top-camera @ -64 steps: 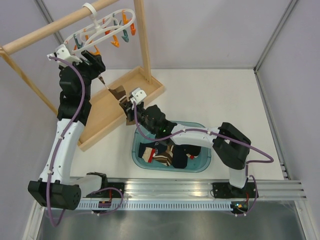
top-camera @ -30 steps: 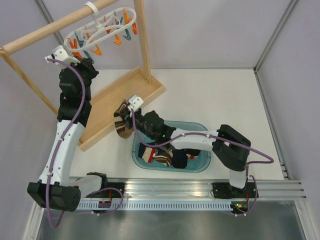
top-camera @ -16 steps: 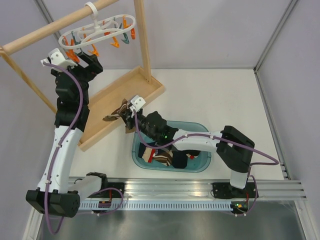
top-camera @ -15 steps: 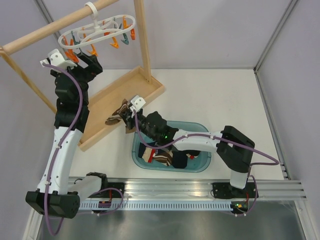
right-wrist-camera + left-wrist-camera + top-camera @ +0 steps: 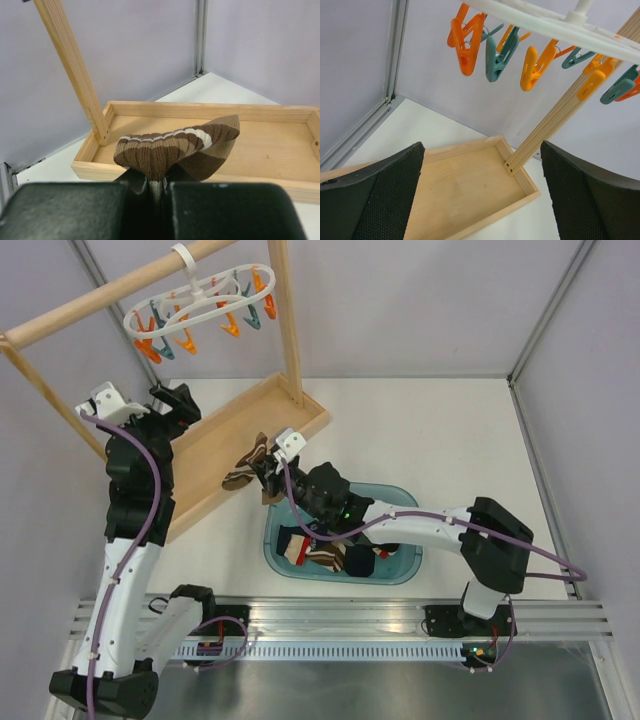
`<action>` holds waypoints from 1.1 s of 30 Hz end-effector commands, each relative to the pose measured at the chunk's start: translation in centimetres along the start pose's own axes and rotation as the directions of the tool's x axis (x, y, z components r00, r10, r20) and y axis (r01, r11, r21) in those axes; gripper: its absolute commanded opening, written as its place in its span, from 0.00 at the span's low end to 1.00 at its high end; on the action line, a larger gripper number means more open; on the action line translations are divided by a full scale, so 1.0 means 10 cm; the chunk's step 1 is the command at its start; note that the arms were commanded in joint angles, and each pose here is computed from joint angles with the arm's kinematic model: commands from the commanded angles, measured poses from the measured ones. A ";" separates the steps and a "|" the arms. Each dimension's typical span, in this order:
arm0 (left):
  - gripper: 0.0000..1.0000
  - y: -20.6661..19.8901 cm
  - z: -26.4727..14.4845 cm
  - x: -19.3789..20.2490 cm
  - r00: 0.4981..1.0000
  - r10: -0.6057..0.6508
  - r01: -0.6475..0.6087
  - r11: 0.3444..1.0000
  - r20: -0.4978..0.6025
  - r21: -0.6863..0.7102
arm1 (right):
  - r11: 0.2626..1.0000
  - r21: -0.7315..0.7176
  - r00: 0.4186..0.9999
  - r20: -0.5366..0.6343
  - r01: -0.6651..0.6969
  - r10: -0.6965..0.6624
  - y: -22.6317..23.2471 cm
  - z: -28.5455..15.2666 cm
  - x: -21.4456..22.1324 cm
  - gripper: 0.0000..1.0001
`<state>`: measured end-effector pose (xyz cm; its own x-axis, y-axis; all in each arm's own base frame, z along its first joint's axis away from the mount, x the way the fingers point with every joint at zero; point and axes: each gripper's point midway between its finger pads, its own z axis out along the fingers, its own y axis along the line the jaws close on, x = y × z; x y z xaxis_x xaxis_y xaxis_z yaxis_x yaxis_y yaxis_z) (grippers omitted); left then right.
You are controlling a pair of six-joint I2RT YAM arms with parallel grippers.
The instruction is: Remove the socks clipped to the hanger
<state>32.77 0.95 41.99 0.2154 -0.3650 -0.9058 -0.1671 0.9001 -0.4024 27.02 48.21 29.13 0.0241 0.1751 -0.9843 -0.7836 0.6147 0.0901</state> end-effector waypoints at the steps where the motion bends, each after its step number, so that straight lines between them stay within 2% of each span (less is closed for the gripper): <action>1: 1.00 0.15 -0.22 0.02 0.999 0.033 -0.033 0.999 0.014 -0.023 | 0.999 0.041 0.999 0.033 0.026 -0.028 -0.10 -0.14 -0.28 0.01; 7: 1.00 0.32 -0.46 0.33 0.994 0.094 -0.094 0.996 -0.056 -0.007 | 0.992 0.096 0.996 -0.035 0.086 -0.083 -0.27 -0.40 -0.30 0.01; 12: 1.00 0.30 -0.59 0.55 0.972 0.201 -0.191 0.978 -0.124 0.088 | 0.973 0.175 0.985 -0.105 0.152 -0.135 -0.54 -0.76 -0.34 0.01; 15: 1.00 0.27 -0.65 0.71 0.960 0.222 -0.199 0.969 -0.169 0.144 | 0.956 0.225 0.973 -0.180 0.187 -0.148 -0.76 -1.06 -0.29 0.01; 16: 1.00 0.25 -0.66 0.76 0.957 0.224 -0.196 0.968 -0.183 0.158 | 0.955 0.241 0.979 -0.154 0.171 -0.137 -0.81 -1.18 -0.46 0.01; 18: 1.00 0.20 -0.69 0.89 0.951 0.224 -0.180 0.962 -0.215 0.205 | 0.944 0.269 0.970 -0.203 0.190 -0.137 -0.93 -1.38 -0.39 0.01; 19: 1.00 0.18 -0.69 0.93 0.946 0.229 -0.178 0.959 -0.228 0.221 | 0.944 0.278 0.976 -0.178 0.176 -0.129 -0.95 -1.50 -0.54 0.01; 22: 1.00 0.13 -0.73 1.02 0.933 0.244 -0.173 0.949 -0.266 0.265 | 0.936 0.305 0.972 -0.206 0.176 -0.115 -1.05 -1.80 -0.59 0.01; 27: 1.00 0.10 -0.77 1.04 0.931 0.239 -0.157 0.945 -0.276 0.287 | 0.924 0.350 0.957 -0.287 0.150 -0.047 -1.15 -2.11 -0.35 0.01; 33: 1.00 0.09 -0.78 1.05 0.929 0.243 -0.159 0.943 -0.280 0.293 | 0.944 0.327 0.939 -0.337 0.042 0.075 -1.02 -2.19 0.16 0.01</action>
<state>27.57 -3.52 30.68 -0.1170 -0.2225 -0.9679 0.0535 0.9717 -0.2299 22.25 25.14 27.50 -0.1307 -0.0176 -0.9913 -0.5389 0.8405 0.0561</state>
